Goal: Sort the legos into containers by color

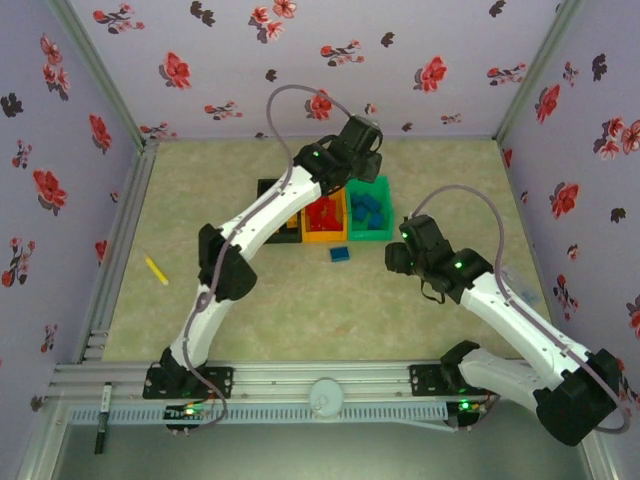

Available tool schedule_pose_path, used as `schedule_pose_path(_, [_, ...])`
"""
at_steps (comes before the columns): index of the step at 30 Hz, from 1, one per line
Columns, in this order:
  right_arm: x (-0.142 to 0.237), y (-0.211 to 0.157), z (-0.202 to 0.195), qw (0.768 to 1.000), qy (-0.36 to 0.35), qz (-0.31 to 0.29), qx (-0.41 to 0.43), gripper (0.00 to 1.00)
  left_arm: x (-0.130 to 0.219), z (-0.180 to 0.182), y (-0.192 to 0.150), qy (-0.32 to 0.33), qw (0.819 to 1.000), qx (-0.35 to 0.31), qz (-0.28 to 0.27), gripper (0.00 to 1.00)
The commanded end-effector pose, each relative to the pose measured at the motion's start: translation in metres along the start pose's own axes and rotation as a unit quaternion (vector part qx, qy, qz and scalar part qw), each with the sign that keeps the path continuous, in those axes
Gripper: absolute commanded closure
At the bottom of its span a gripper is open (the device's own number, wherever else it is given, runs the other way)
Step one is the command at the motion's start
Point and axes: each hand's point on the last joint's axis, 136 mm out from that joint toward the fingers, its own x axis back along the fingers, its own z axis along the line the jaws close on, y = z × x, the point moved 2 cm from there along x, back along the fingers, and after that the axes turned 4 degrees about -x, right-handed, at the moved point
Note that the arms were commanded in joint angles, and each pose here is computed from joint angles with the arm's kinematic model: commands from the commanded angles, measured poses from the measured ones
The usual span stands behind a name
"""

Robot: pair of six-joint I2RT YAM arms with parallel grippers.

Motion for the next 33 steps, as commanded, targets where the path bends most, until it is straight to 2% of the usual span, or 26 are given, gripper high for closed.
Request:
schedule_pose_path(1, [0.001,-0.002,-0.008,1.000,-0.015,-0.002,-0.005,0.41,-0.014,0.003,-0.012,-0.014,0.999,0.002,0.036,0.66])
schedule_pose_path(6, [0.001,-0.003,-0.010,1.000,-0.018,-0.004,-0.001,0.40,-0.034,0.005,-0.022,-0.031,0.998,0.019,0.051,0.65])
schedule_pose_path(8, [0.000,-0.003,-0.010,1.000,-0.019,-0.004,-0.001,0.40,-0.040,0.002,-0.026,-0.043,0.997,0.019,0.054,0.62])
schedule_pose_path(9, [-0.001,-0.002,-0.010,1.000,-0.019,-0.004,0.000,0.40,-0.043,0.001,-0.028,-0.049,0.997,0.018,0.056,0.59])
schedule_pose_path(12, [-0.002,-0.002,-0.009,1.000,-0.020,-0.002,0.001,0.40,-0.049,-0.002,-0.034,-0.054,0.996,0.017,0.063,0.35])
schedule_pose_path(14, [-0.003,-0.002,-0.008,1.000,-0.019,-0.001,0.001,0.40,-0.049,-0.001,-0.034,-0.053,0.996,0.015,0.063,0.27])
schedule_pose_path(16, [-0.003,-0.002,-0.008,1.000,-0.019,0.001,0.002,0.40,-0.045,-0.001,-0.032,-0.054,0.997,0.013,0.061,0.24])
schedule_pose_path(21, [-0.004,-0.002,-0.008,1.000,-0.019,0.003,0.002,0.39,-0.017,0.007,-0.020,-0.045,0.998,0.008,0.049,0.24])
schedule_pose_path(26, [-0.007,0.000,-0.002,1.000,-0.010,0.010,0.000,0.39,0.031,0.026,-0.019,-0.021,0.999,0.006,0.037,0.24])
schedule_pose_path(33, [-0.018,0.003,0.015,1.000,0.019,0.012,-0.016,0.39,0.095,0.063,-0.060,0.015,0.999,0.030,0.021,0.24])
